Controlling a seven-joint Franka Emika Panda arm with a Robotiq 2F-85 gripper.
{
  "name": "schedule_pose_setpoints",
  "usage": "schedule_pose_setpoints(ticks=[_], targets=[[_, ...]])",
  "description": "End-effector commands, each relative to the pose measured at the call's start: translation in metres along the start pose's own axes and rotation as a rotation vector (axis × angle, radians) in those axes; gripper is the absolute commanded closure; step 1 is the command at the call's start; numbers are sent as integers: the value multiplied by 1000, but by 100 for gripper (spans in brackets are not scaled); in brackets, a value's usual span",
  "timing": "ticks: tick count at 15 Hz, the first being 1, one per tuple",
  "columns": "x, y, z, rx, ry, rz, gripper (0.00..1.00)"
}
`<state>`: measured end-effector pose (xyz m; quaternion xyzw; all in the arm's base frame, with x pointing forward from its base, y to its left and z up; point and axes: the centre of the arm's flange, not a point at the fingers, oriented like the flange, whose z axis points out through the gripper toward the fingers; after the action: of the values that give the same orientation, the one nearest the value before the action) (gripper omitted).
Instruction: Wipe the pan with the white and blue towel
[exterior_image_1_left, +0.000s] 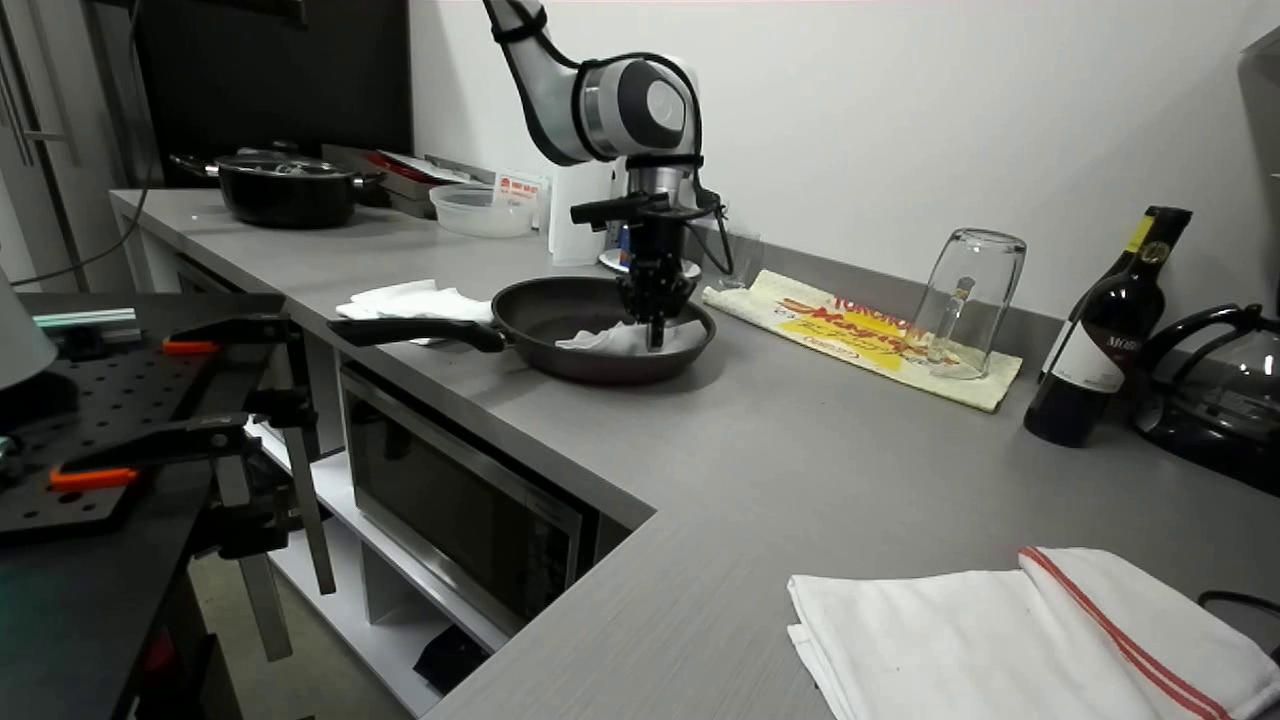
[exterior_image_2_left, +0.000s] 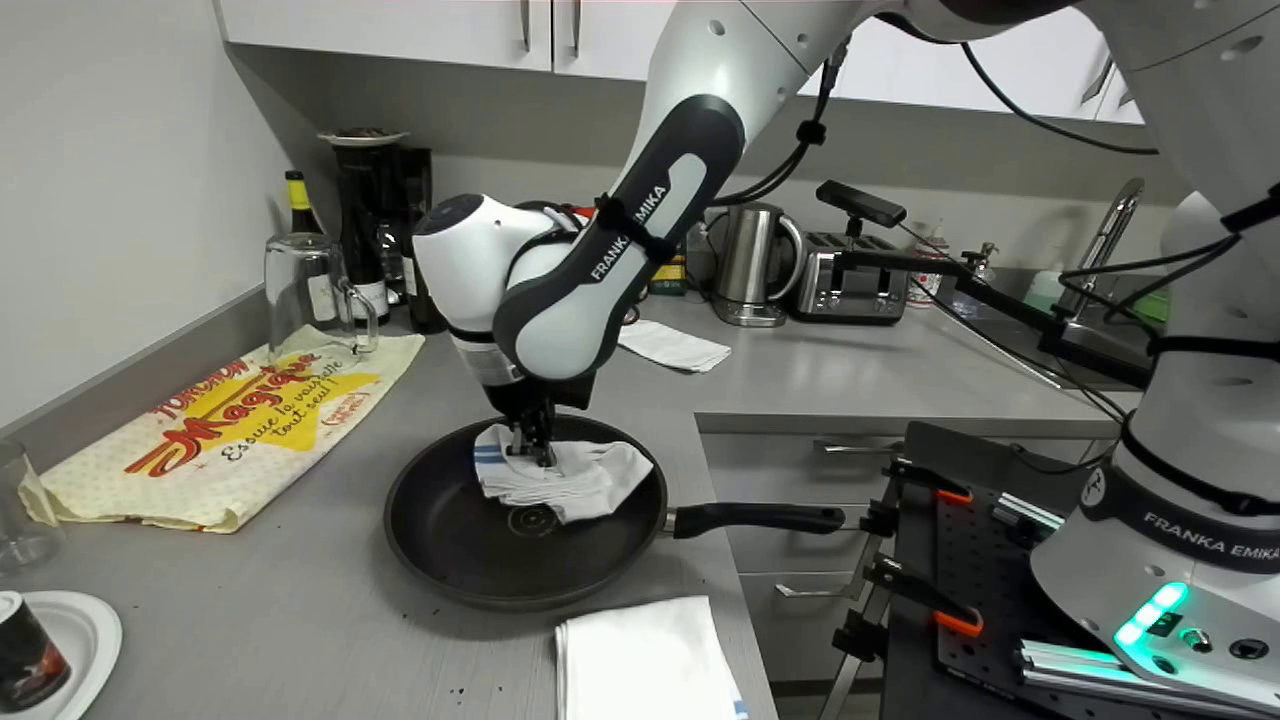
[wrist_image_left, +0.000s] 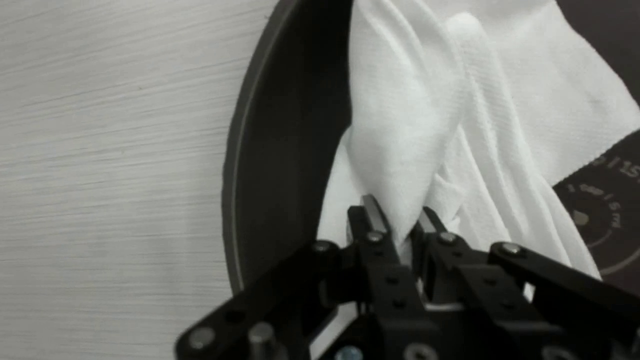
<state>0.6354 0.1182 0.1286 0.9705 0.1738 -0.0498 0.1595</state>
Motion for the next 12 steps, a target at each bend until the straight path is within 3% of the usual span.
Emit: schedule_pose_setpoints(ticks=[1, 12], targets=[[10, -8, -1, 111, -22, 58, 97], [11, -71, -13, 355, -111, 85, 97]])
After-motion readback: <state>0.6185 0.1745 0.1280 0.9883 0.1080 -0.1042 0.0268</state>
